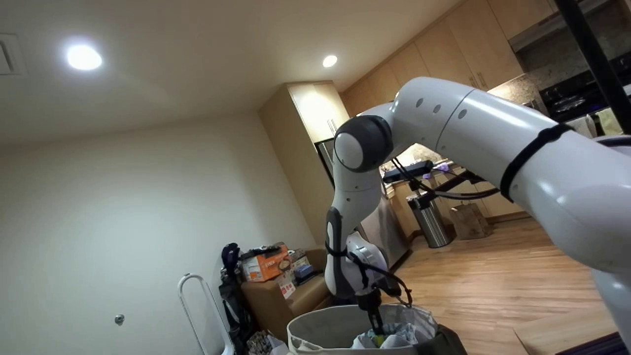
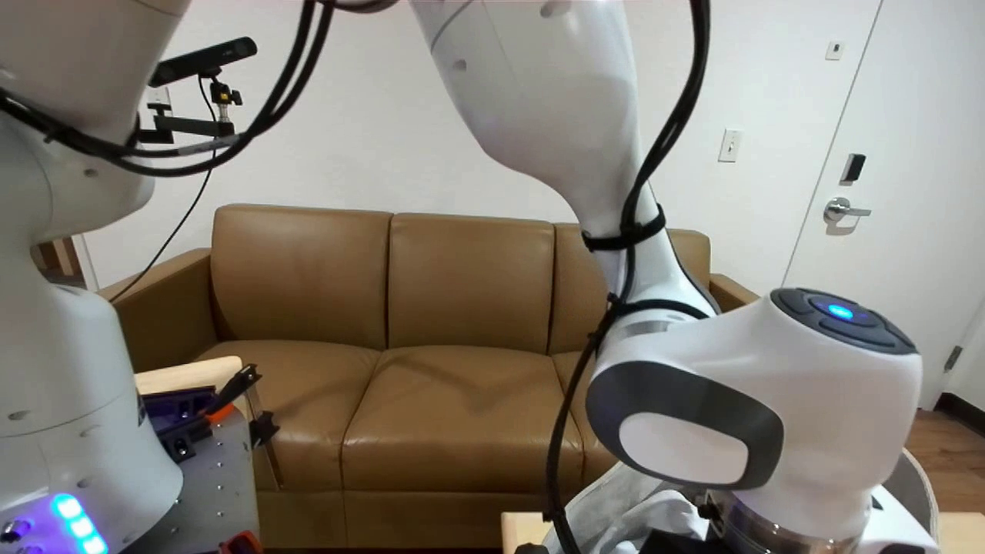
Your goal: Move all the clothes from the couch and put them in the carrier bag
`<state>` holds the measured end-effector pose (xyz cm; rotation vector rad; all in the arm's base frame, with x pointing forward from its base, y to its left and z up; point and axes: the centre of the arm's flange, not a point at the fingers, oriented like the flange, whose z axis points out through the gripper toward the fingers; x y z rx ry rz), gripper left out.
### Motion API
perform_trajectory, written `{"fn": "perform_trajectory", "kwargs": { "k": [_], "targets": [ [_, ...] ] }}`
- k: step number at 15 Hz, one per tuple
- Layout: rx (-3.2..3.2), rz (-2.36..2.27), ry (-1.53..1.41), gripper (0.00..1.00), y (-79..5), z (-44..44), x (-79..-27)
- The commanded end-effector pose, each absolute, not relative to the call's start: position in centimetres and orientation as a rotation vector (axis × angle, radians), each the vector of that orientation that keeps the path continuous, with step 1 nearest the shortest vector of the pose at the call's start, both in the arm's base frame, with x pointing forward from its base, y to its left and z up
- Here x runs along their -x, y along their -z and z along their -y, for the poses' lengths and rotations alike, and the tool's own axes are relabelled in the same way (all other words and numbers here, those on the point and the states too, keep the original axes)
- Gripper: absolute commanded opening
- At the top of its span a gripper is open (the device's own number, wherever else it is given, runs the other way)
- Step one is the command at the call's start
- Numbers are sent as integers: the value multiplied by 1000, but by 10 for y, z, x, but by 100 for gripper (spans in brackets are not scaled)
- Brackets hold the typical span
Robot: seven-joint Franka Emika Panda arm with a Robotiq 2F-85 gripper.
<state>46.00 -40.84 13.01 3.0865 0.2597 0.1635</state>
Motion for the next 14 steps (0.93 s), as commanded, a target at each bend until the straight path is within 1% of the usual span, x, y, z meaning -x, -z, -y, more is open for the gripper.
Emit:
{"fn": "perform_trajectory", "kwargs": {
  "k": [1,6,7,8,9,10,14],
  "targets": [
    [-3055,-283,-225,4,-102,439,-463],
    [-2986,-281,-219,4,-73,463,-444],
    [-2992,-279,-213,5,-70,465,-440],
    [-3005,-280,-191,36,-70,466,-436],
    [-3012,-293,-162,37,-70,466,-433],
    [-3033,-314,-128,41,-77,463,-429],
    [-3149,-363,-135,66,-117,444,-432]
  ]
}}
